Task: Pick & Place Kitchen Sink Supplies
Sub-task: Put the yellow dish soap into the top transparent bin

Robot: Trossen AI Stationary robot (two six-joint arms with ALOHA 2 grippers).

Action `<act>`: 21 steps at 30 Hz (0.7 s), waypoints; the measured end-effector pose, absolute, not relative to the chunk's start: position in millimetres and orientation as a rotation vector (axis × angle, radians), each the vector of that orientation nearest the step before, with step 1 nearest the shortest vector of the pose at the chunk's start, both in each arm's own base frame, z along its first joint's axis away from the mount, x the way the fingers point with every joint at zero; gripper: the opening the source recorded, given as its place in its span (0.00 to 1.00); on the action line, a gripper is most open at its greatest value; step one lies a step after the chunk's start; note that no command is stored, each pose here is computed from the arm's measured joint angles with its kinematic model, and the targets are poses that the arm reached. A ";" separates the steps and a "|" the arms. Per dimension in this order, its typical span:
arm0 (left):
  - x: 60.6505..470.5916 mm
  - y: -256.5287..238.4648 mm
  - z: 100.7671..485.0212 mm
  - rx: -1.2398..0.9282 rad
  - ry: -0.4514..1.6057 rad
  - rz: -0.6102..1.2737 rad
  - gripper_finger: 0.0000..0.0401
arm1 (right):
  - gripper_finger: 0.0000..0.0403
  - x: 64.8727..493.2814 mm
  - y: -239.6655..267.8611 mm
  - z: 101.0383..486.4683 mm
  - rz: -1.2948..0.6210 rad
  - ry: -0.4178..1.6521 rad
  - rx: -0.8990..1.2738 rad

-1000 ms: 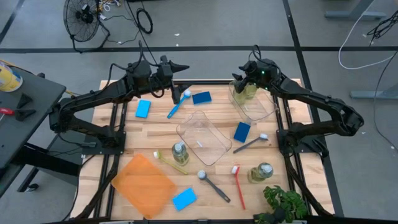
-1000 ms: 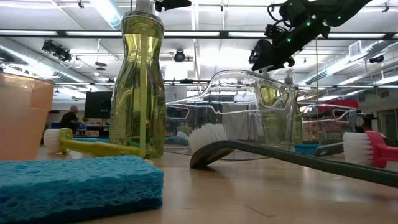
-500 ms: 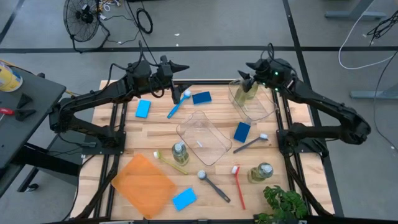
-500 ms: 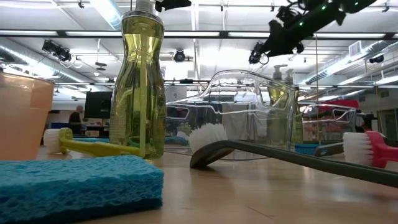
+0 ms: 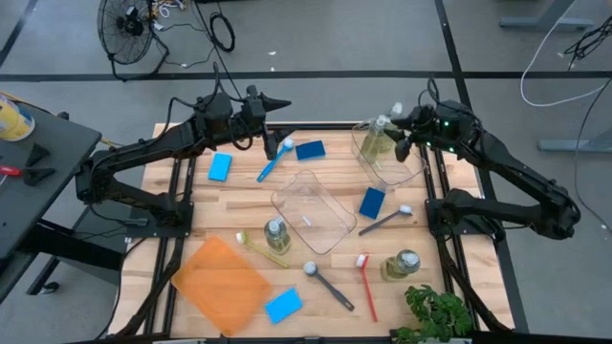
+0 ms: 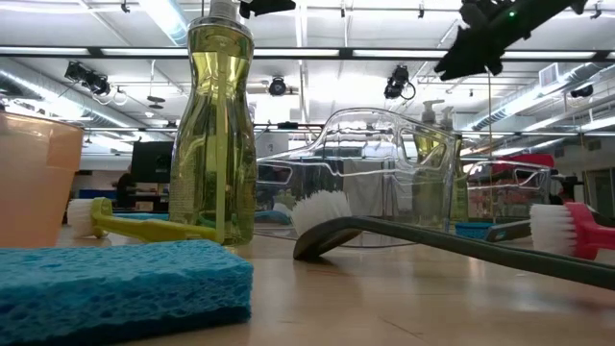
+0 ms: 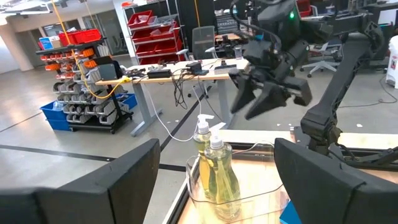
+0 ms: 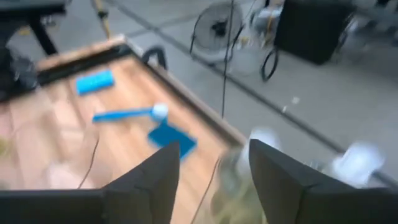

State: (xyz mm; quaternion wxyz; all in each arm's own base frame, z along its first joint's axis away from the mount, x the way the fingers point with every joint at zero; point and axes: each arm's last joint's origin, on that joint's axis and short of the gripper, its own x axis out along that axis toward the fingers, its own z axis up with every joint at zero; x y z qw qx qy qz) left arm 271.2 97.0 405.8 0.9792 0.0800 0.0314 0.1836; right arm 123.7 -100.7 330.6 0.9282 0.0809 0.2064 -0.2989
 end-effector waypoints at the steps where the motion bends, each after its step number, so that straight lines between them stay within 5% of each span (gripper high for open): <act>1: 271.2 97.0 405.8 0.161 0.064 0.370 0.80 | 0.43 122.4 -99.6 327.7 -0.611 0.454 0.179; 21: 271.2 97.0 405.9 0.161 0.063 0.370 0.80 | 0.01 131.5 -110.9 275.2 -0.695 0.783 0.295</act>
